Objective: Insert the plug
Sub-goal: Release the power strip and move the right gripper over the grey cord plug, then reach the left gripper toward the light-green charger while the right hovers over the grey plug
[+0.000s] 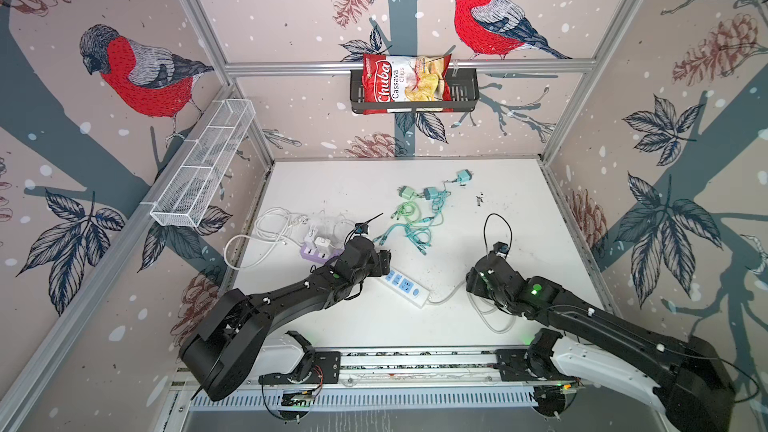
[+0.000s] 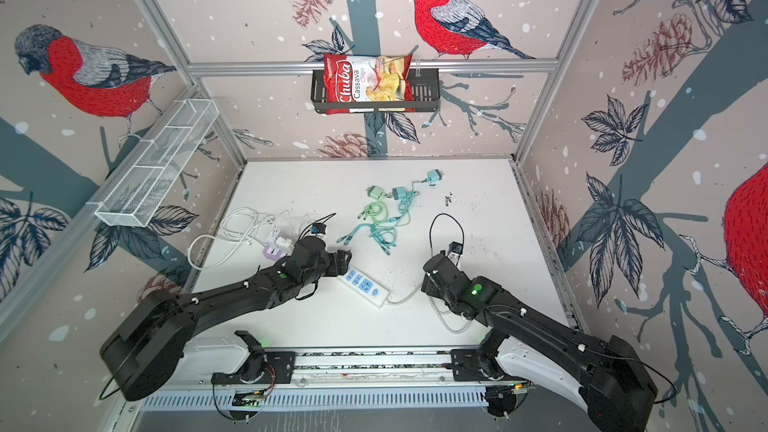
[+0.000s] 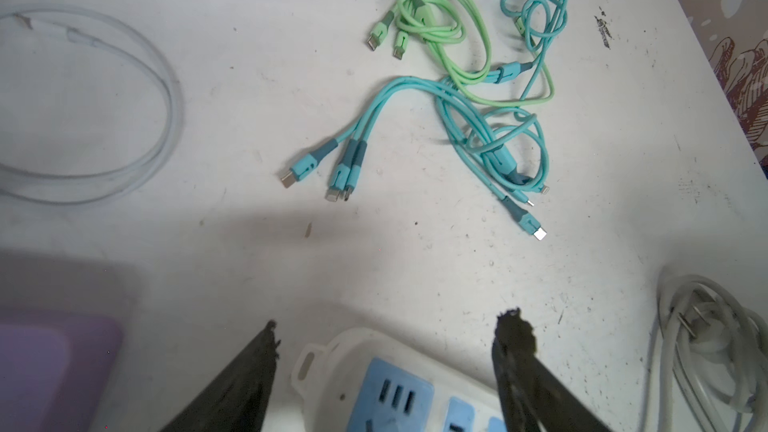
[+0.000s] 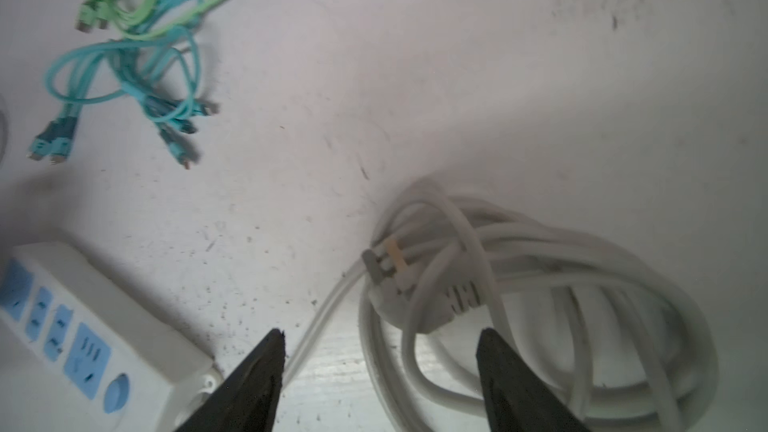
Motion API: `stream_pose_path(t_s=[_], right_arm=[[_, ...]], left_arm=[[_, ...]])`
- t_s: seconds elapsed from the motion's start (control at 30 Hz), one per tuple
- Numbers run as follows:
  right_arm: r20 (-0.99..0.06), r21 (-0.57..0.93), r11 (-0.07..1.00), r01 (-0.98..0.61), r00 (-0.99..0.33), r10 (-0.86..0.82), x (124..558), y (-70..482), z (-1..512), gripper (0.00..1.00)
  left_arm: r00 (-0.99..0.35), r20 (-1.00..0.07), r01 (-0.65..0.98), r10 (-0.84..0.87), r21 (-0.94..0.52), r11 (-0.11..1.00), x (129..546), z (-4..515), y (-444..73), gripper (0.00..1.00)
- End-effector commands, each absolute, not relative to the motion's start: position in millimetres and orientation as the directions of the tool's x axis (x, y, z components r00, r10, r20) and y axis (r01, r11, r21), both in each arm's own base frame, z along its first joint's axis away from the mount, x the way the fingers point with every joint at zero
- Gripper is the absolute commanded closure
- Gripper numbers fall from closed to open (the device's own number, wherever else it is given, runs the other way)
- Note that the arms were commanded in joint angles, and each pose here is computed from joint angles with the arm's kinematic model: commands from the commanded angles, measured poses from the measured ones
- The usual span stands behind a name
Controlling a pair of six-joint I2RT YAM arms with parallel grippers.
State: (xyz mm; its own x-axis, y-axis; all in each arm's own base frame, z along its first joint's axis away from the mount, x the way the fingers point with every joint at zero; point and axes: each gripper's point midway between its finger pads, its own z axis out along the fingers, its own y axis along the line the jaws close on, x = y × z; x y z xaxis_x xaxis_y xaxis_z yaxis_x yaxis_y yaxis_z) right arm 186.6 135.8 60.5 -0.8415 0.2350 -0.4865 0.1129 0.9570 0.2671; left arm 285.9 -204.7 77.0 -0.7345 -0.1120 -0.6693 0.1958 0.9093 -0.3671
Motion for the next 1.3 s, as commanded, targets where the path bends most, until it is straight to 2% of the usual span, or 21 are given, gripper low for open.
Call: stream_pose_path(t_s=[0.0,0.3,0.43,0.53,0.9,1.27], right_arm=[[-0.44,0.294,0.934,0.205,-0.838,0.322,179.9,129.5,43.6,0.26],[-0.441,0.352,0.9,0.257,-0.803,0.402,206.1,112.1,28.6,0.25],[-0.465,0.323,0.902,0.286,-0.782,0.415,229.3,91.5,29.8,0.25],[-0.446,0.305,0.903,0.304,-0.792,0.417,244.6,80.5,26.4,0.25],[-0.418,0.28,0.93,0.237,-0.842,0.34,296.9,84.4,24.0,0.26],[-0.469,0.285,0.934,0.216,-0.818,0.333,283.3,83.6,60.1,0.26]], left_arm=[[-0.713,-0.696,0.21,-0.084,-0.326,0.922,296.4,82.9,-206.7,0.19],[-0.735,-0.678,0.211,-0.022,-0.259,0.943,328.1,82.9,-226.4,0.18],[-0.723,-0.691,0.213,-0.013,-0.24,0.947,348.1,88.7,-234.3,0.18],[-0.712,-0.702,0.209,-0.008,-0.223,0.952,365.3,92.0,-239.4,0.19],[-0.692,-0.721,0.215,0.018,-0.182,0.96,460.5,98.6,-264.3,0.19],[-0.73,-0.682,0.171,-0.051,-0.254,0.952,528.3,79.2,-278.1,0.2]])
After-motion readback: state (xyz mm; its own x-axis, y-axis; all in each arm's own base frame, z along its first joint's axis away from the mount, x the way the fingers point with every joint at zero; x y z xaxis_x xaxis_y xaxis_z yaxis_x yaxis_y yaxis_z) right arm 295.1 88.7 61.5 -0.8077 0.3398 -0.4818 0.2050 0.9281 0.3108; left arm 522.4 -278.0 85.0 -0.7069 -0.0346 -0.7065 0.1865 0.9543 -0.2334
